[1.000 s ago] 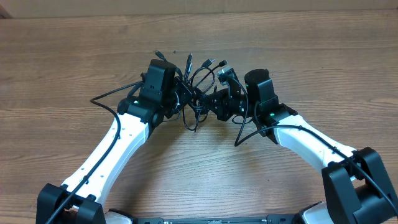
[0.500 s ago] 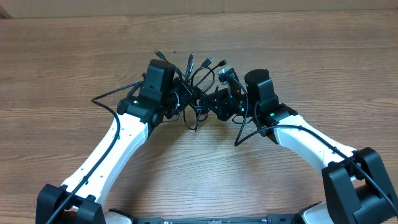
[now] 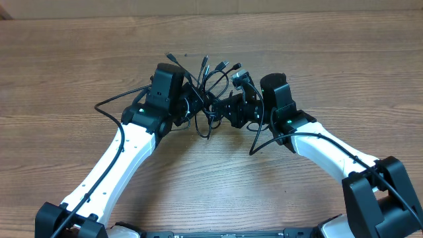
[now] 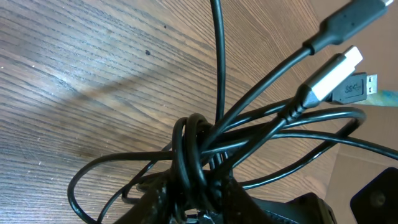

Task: Untangle cables

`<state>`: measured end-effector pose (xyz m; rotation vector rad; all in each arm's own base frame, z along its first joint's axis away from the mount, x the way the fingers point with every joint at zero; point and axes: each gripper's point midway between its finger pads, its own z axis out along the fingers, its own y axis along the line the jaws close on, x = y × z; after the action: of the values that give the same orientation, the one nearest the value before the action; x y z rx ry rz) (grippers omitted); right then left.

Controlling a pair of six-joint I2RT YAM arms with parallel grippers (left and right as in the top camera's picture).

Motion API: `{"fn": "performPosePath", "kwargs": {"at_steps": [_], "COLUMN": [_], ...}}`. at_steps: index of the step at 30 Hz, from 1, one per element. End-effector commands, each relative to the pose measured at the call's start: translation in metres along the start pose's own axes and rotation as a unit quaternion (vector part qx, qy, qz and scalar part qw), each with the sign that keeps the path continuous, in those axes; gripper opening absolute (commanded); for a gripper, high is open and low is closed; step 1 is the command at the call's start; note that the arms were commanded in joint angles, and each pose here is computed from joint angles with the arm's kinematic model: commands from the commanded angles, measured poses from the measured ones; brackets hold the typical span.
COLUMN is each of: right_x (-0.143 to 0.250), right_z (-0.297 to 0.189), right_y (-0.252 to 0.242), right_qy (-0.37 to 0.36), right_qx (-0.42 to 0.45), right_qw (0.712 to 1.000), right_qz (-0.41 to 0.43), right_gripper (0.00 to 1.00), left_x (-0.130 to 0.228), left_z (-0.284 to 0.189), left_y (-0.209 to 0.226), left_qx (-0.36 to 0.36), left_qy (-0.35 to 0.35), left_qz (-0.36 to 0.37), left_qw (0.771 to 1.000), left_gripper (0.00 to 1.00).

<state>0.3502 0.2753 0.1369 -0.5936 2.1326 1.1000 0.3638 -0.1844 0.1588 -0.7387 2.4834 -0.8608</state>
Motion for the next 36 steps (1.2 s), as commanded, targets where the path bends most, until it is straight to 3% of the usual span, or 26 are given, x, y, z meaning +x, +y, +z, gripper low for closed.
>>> {"fn": "performPosePath", "kwargs": {"at_steps": [1,10,20,25,29,33,36], "right_x": [-0.0145,-0.0145,-0.0144,-0.0144,-0.0144,-0.0144,-0.0144], "right_z": [-0.0014,-0.0014,-0.0014,-0.0014,-0.0014,-0.0014,-0.0014], "right_y": [0.0049,0.0050,0.0051,0.0057,0.0057,0.0056,0.0056], "right_qy": [-0.016,-0.016,-0.016,-0.016,-0.016,-0.016,-0.016], "right_qx": [-0.004,-0.005,-0.005,-0.007,-0.007,-0.006,-0.006], "right_qw": [1.000,1.000,1.000,1.000,1.000,1.000,1.000], "right_qz": [-0.017,-0.017,-0.017,-0.017,-0.017,-0.017,-0.017], "right_gripper": [0.06,0.06,0.06,0.06,0.06,0.06,0.06], "left_x": [-0.0032,-0.0062,-0.0079,-0.0092,-0.0102,-0.0101,-0.0102], "left_z": [-0.0101,-0.0100,-0.0100,-0.0100,-0.0101,-0.0101,-0.0101], "left_y": [-0.0125,-0.0104,-0.0096,-0.0087,-0.0081,-0.0081,-0.0081], "left_qx": [0.018,0.012,0.009,0.006,0.005,0.005,0.005], "left_qy": [-0.008,-0.017,-0.022,-0.026,-0.029,-0.028,-0.029], "left_qz": [0.015,0.017,0.030,0.031,0.034,0.035,0.037], "left_qw": [1.000,1.000,0.999,0.999,0.999,0.999,0.999], "left_gripper": [0.23,0.25,0.16,0.22,0.17,0.06,0.04]}}
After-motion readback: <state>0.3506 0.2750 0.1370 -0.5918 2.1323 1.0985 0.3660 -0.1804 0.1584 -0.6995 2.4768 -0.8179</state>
